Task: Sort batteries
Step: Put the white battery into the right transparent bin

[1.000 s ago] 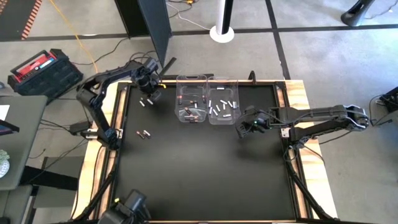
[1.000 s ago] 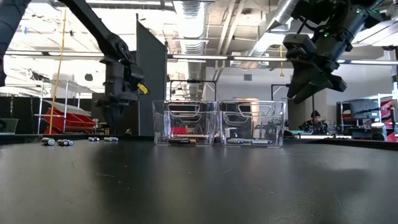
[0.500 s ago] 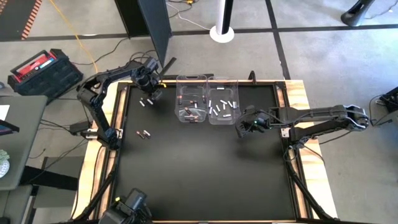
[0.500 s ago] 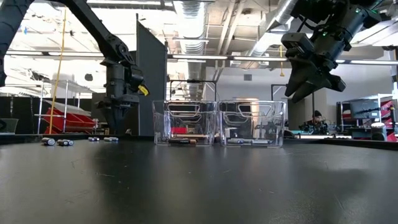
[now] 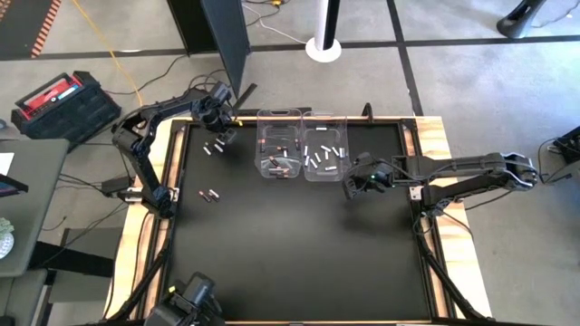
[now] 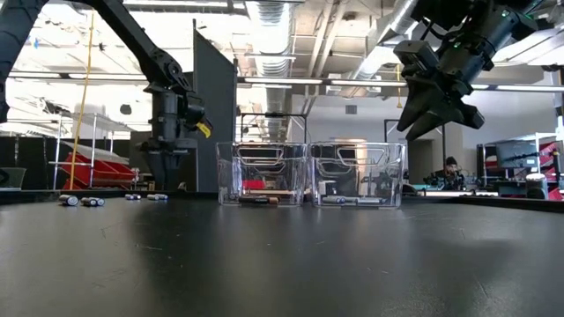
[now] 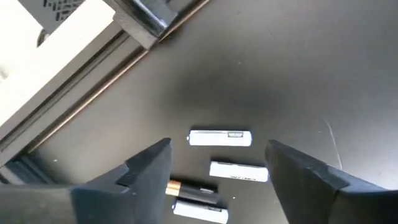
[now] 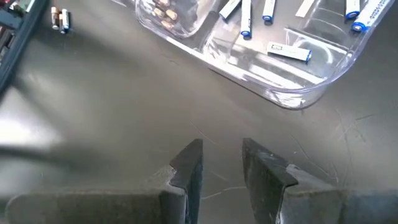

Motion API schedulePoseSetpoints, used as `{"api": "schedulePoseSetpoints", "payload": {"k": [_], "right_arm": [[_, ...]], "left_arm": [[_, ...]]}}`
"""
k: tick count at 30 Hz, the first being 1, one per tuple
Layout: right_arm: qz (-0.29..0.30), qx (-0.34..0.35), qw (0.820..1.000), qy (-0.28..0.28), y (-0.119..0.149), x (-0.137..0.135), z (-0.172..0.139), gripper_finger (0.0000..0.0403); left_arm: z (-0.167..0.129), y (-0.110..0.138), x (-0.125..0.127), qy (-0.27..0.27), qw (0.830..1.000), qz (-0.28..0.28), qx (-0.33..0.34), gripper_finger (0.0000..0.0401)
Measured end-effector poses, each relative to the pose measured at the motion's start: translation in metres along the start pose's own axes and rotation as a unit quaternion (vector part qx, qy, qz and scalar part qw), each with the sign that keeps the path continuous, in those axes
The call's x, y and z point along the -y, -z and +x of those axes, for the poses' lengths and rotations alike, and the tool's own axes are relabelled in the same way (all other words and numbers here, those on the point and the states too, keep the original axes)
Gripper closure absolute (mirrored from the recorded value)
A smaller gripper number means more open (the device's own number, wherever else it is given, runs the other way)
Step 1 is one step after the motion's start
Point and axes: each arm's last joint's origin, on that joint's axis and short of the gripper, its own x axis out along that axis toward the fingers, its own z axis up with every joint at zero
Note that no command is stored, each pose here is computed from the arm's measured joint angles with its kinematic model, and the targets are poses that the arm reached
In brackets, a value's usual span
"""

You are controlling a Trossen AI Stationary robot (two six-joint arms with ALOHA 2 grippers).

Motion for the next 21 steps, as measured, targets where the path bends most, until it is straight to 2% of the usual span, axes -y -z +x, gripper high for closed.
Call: {"api": "schedulePoseSetpoints", "payload": {"k": [6,17,21], "right_arm": [[0.004,0.0,1.0,0.0,0.0,0.0,0.0,0.0276],[0.01,0.002,1.0,-0.003,0.0,0.0,0.0,0.0276],[0.017,0.002,1.0,-0.003,0.0,-0.001,0.0,0.0276]], "left_arm": [[0.001,0.0,0.0,-0.008,1.0,0.009,0.0,0.0117],[0.035,-0.003,0.002,0.009,0.999,-0.001,-0.046,0.0117],[0.038,-0.005,0.001,0.005,0.999,-0.005,-0.044,0.0118]]}}
